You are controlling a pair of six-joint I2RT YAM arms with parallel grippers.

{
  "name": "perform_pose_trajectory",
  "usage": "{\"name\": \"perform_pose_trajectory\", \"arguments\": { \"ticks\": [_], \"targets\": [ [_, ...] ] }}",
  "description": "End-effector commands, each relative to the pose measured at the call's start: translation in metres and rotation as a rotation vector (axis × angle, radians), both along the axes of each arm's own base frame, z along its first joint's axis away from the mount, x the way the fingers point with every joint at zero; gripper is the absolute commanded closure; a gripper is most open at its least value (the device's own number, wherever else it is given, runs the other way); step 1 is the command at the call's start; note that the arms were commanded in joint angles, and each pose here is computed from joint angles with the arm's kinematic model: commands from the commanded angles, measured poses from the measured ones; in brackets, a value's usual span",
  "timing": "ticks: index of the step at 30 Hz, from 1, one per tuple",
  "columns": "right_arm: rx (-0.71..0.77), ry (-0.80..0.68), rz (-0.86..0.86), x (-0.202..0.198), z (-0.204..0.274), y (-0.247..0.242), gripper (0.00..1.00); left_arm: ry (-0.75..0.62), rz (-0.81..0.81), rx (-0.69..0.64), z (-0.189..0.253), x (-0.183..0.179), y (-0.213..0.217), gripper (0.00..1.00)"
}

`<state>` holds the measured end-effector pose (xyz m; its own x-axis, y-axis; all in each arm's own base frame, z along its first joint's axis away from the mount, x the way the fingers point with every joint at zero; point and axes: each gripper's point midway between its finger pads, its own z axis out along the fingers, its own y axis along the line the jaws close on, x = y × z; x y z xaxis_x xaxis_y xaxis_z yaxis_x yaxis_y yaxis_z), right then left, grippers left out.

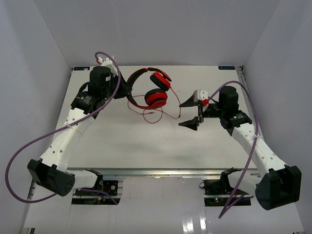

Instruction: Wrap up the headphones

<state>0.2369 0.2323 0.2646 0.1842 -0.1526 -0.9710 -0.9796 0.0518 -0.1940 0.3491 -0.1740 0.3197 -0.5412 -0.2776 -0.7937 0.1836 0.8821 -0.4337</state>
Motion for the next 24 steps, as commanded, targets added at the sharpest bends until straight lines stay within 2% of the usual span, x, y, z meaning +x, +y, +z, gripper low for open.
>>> {"name": "perform_pose_trajectory", "arguments": {
  "ticks": [1,5,9,10,14,20,24],
  "targets": [
    [0.049,-0.02,-0.028,0.021,0.005,0.019,0.1,-0.094,-0.06,-0.137,0.046,-0.014,-0.013,1.0],
    [0.089,0.007,-0.038,0.033,0.001,0.028,0.1,-0.109,-0.103,-0.218,0.067,-0.02,-0.023,1.0],
    [0.165,0.047,0.038,0.011,-0.013,0.031,0.1,-0.119,-0.146,-0.33,0.098,-0.025,-0.037,1.0],
    [0.201,-0.015,0.054,0.009,-0.004,0.031,0.1,-0.134,-0.164,-0.357,0.109,-0.027,-0.04,1.0],
    [0.237,0.03,0.096,-0.001,-0.008,0.033,0.1,-0.122,-0.183,-0.481,0.133,-0.026,-0.051,1.0],
    [0.265,0.032,0.135,-0.003,0.005,0.048,0.09,-0.084,-0.205,-0.679,0.152,-0.027,-0.065,1.0],
    [0.289,0.05,0.116,0.006,0.014,0.06,0.07,-0.067,-0.212,-0.727,0.154,-0.025,-0.069,1.0]
  ]
}}
